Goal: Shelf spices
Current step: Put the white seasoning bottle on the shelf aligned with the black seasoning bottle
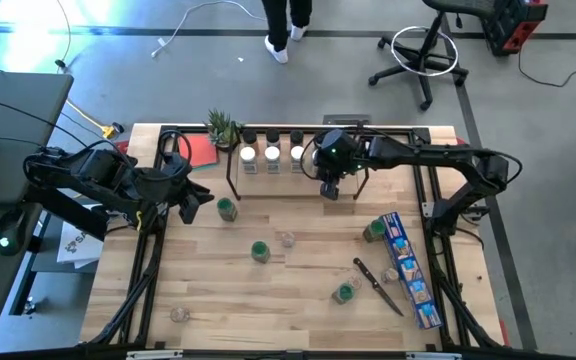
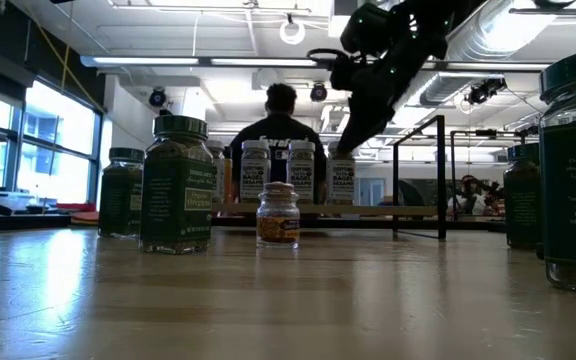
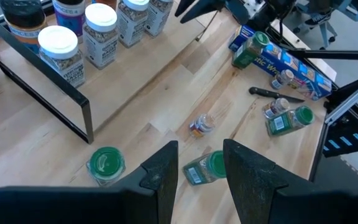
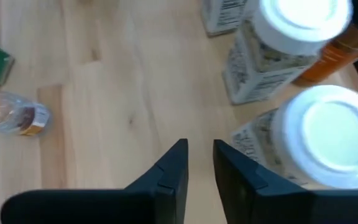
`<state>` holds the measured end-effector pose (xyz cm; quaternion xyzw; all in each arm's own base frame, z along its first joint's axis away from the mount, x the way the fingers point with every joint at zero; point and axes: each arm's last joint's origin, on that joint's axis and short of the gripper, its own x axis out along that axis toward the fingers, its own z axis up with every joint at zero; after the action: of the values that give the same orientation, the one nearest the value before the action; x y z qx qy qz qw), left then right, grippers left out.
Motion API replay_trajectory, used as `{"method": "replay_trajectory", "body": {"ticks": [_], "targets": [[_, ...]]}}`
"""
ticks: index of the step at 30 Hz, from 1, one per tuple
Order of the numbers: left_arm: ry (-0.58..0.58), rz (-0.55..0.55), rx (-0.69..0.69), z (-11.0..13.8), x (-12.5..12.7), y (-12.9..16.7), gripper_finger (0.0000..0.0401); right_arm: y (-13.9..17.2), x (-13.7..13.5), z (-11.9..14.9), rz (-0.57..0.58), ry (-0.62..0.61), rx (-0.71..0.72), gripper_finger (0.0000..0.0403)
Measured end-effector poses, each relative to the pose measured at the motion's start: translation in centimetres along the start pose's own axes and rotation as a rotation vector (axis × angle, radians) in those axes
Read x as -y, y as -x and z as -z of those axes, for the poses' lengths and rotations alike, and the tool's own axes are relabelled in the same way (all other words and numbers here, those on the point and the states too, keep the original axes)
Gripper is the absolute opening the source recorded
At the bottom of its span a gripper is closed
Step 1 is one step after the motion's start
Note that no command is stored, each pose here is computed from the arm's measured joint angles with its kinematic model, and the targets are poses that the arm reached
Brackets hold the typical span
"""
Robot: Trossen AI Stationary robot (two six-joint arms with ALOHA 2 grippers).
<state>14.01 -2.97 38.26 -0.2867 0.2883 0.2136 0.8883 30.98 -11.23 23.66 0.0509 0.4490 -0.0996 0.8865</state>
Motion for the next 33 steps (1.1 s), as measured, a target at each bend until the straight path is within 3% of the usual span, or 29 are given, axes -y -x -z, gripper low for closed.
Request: {"method": "replay_trajectory", "body": {"ticks": [33], "targets": [[0.03,0.02,0.008,-0.1,0.2,0.0,0.0121,-0.4,1.0,-0.7,0.052,-0.093,0.083,0.0067]]}}
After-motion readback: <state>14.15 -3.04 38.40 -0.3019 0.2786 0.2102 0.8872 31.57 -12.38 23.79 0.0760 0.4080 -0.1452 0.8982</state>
